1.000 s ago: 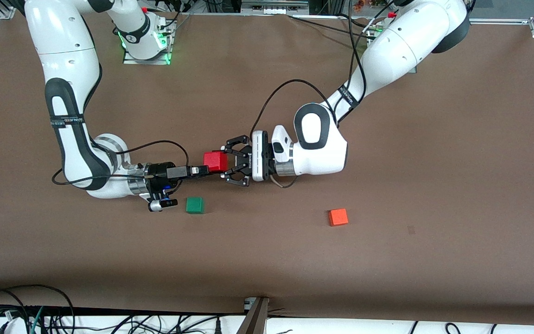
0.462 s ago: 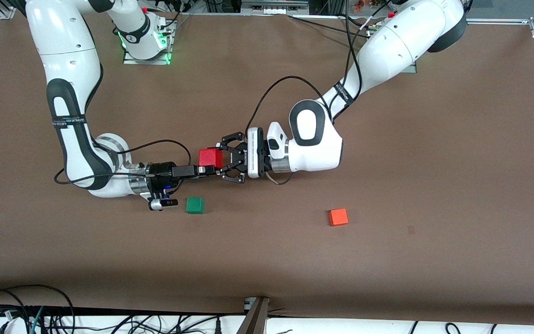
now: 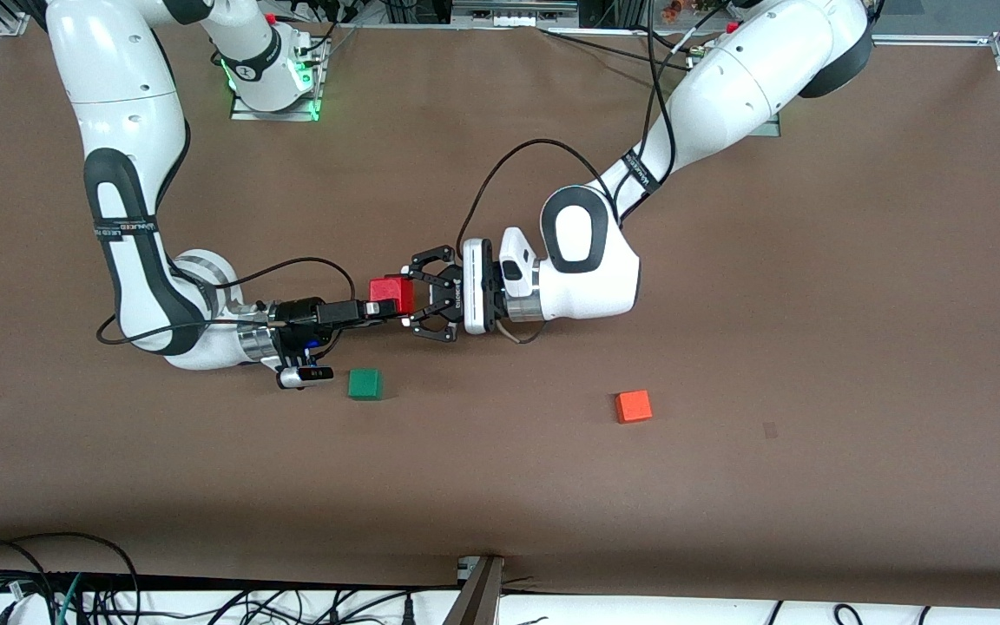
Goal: Pass red block to right arm, stack on blue
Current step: 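Close the right gripper on the red cube held by the left gripper, then open the left gripper and withdraw it while the right gripper carries the cube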
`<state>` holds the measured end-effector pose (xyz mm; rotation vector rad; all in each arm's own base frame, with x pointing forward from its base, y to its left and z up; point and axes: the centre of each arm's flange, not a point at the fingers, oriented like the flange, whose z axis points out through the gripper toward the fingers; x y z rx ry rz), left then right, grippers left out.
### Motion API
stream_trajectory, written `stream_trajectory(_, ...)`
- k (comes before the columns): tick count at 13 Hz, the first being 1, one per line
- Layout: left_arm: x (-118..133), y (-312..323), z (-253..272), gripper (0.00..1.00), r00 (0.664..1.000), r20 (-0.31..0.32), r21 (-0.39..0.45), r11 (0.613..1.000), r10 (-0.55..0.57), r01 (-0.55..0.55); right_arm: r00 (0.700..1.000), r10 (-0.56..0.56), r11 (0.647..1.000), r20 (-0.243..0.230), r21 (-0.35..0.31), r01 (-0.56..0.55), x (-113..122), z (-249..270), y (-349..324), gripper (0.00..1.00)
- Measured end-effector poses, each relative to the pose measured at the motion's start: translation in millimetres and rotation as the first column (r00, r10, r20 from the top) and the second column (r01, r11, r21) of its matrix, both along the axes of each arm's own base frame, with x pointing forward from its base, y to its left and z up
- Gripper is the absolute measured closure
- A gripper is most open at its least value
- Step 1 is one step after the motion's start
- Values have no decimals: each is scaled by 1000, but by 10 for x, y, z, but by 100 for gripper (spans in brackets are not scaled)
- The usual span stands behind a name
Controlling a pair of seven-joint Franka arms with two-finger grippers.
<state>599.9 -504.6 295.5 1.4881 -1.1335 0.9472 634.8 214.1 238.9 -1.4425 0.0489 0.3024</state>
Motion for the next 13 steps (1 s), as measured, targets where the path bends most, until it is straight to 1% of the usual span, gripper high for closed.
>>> stream_trajectory(5, -1, -2, 1, 44, 1000, 0, -1, 1000, 0, 0, 1000, 0, 1000, 0, 0, 0, 0, 2, -2, 44)
stream_trajectory(6, -1, -1, -4, 37, 1000, -10, -7, 1000, 6, -6, 1000, 0, 1000, 2, 0, 0, 3, 10, -7, 44)
stream_trajectory(8, 1, 6, -13, 17, 999, -36, -23, 999, 22, -23, 1000, -4, 1000, 8, -1, 4, 15, 47, -28, 44)
stream_trajectory(9, 13, 17, -8, 6, 999, -38, -25, 999, 26, -27, 1000, -5, 1000, 9, -1, 5, 19, 57, -35, 44)
stream_trajectory(10, 50, 53, 13, 0, 999, -36, -28, 999, 34, -35, 1000, -5, 1000, 10, -1, 5, 21, 59, -40, 44)
stream_trajectory(12, 181, 206, 69, 0, 997, -38, -34, 998, 59, -61, 1000, -8, 1000, 14, -14, 8, 38, 56, -87, 44)
stream_trajectory(13, 248, 291, 94, 0, 996, -55, -39, 996, 73, -75, 1000, 0, 999, 24, -36, 1, 55, 64, -147, 44)
